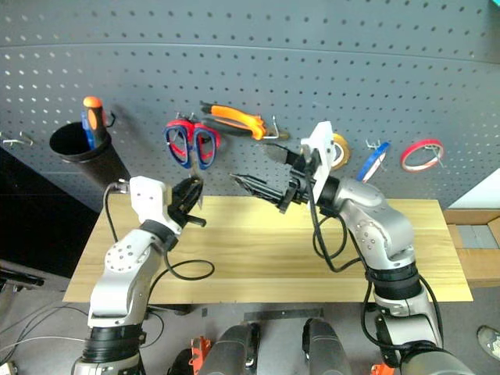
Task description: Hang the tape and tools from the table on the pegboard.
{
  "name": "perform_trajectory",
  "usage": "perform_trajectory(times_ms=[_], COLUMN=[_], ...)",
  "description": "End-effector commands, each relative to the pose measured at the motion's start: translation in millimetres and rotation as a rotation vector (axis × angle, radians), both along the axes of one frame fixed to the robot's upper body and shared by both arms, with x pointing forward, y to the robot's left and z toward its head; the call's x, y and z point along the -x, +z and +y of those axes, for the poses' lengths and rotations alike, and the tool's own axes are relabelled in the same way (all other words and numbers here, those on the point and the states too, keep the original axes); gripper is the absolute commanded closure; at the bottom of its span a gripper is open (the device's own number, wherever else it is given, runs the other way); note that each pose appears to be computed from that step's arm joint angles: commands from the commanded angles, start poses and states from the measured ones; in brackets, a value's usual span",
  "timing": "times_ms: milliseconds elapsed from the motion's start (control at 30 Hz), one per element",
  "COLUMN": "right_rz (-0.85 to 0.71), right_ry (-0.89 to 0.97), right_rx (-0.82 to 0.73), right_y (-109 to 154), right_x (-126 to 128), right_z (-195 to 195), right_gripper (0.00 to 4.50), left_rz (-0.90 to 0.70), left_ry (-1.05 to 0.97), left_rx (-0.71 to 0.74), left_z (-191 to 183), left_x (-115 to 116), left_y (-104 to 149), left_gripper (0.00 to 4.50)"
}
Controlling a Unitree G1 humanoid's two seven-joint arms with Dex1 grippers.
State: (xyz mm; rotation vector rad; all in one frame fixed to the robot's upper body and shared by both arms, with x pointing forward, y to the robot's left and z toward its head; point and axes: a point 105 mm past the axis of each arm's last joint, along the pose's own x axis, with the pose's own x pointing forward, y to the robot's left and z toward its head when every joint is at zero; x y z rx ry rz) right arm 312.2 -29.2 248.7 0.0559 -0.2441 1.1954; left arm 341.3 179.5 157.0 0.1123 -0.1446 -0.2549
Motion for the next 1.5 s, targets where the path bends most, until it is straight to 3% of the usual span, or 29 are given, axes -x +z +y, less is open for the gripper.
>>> perform_trajectory(times_ms=[33,167,300,400,533,600,767,1067,1267,1500], right_rz=[-0.074,-0.076,-0.063,-0.043,-0.011,0.048,0.126,0.137,0.150,0.154], right_ry=[0.002,0.007,0.042,0.093,0.103,0.063,-0.082,-0.067,-0.058,-0.063], right_rx=[-0.010,-0.003,0.004,0.015,0.120,0.203,0.301,0.414,0.419,0.426], right_y=[14.3,13.0,10.4,5.5,-14.9,-32.4,-62.8,-97.5,-105.2,-106.4], right_x=[4.9,4.0,7.6,13.0,12.1,3.3,-21.1,-7.6,-3.0,-1.7], right_z=[2.4,3.0,3.1,6.5,16.3,22.1,24.7,27.7,30.4,28.5], right_gripper=[0.00,0.00,0.00,0.00,0.00,0.00,0.00,0.00,0.00,0.00], left_rz=[-0.001,-0.017,0.025,0.152,0.319,0.381,0.436,0.604,0.624,0.703], left_ry=[0.013,0.010,-0.004,0.053,0.269,0.385,0.351,0.469,0.444,0.421], left_rx=[0.026,0.048,0.115,0.126,0.138,0.141,0.070,0.035,0.080,0.090], left_z=[6.2,16.0,24.0,47.8,97.3,118.4,110.3,133.7,133.4,134.9], left_x=[7.9,26.6,56.4,77.5,82.9,80.0,52.4,20.6,-11.6,-29.2], left_y=[3.7,8.6,9.4,-12.2,-39.9,-49.6,-48.5,-69.3,-66.8,-84.1], left_gripper=[2.68,1.32,1.32,1.32,1.32,1.32,1.32,1.32,1.32,1.32])
